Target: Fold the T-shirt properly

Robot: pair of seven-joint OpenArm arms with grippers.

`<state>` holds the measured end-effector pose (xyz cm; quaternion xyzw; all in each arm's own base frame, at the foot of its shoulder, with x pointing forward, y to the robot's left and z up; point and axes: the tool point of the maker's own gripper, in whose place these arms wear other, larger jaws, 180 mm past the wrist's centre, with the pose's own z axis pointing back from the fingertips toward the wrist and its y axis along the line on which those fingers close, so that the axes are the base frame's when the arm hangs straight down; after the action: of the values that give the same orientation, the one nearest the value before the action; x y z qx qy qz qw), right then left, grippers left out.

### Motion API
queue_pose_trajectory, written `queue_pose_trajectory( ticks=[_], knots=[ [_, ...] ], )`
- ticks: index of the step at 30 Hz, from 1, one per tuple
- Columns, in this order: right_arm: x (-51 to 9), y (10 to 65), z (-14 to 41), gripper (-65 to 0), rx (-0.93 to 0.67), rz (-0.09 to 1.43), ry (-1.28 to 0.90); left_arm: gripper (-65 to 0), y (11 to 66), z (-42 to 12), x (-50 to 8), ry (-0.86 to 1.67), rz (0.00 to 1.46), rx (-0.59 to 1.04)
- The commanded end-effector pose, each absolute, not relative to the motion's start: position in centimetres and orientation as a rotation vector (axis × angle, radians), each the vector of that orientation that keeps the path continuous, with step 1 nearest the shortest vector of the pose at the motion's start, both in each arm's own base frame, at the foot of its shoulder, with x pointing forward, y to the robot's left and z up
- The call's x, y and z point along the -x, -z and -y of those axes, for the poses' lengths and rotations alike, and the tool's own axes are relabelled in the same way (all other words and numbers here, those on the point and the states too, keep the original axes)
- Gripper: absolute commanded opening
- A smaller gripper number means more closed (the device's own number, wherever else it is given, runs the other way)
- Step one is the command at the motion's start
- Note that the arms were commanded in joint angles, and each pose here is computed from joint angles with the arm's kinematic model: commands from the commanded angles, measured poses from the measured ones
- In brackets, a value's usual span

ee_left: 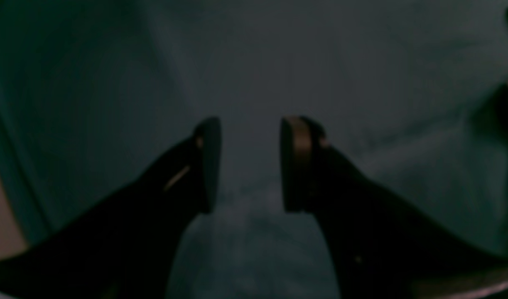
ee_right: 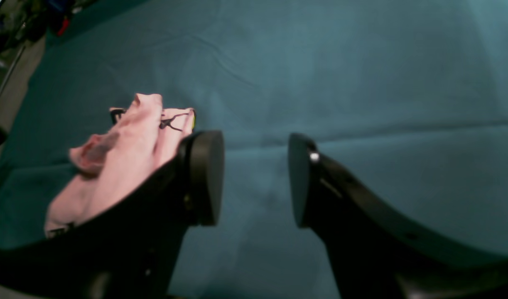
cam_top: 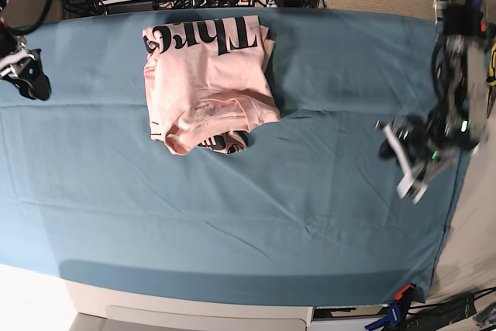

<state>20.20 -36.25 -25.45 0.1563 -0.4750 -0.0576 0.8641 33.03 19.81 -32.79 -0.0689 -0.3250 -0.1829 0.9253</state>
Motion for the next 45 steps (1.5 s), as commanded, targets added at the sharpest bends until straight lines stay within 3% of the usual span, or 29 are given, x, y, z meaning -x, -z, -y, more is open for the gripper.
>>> queue_pose_trajectory(
  ticks=[1, 9, 13, 25, 29, 34, 41, 45],
  knots=[
    [-20.3, 23.7, 36.6, -38.7, -0.305, 1.037, 0.089, -42.5, 31.4, -20.2, -32.6, 0.382, 0.716, 0.129],
    [-17.7, 24.0, 35.6, -38.7, -0.245, 0.944, 0.023, -42.5, 32.0, -23.7, -21.7, 0.308, 0.644, 0.034],
    [-16.4, 25.0, 35.4, -38.7, -0.249, 0.893, 0.031, -42.5, 32.5, -24.0, -17.4, 0.216, 0.622, 0.064],
    [-13.0, 27.5, 34.8, -38.7, -0.265, 0.751, 0.043, -42.6, 32.9, -15.8, -8.7, 0.258, 0.518, 0.531],
    [-10.3, 31.5, 32.1, -38.7, -0.357, 0.569, 0.025, -44.0, 31.6, -13.5, -6.7, 0.298, 0.497, 0.69],
    [-6.8, 37.0, 29.6, -38.7, -0.442, 0.35, 0.044, -44.0, 31.6, -12.9, -4.2, 0.248, 0.433, 0.755],
    [-3.6, 40.9, 27.7, -38.7, -0.542, 0.203, 0.115, -44.0, 35.8, -10.0, 2.1, 0.088, 0.181, 0.936],
    [-1.0, 44.0, 27.6, -38.7, -0.516, 0.112, 0.157, -44.0, 39.8, -7.4, 5.0, 0.051, 0.027, 0.996]
  ],
)
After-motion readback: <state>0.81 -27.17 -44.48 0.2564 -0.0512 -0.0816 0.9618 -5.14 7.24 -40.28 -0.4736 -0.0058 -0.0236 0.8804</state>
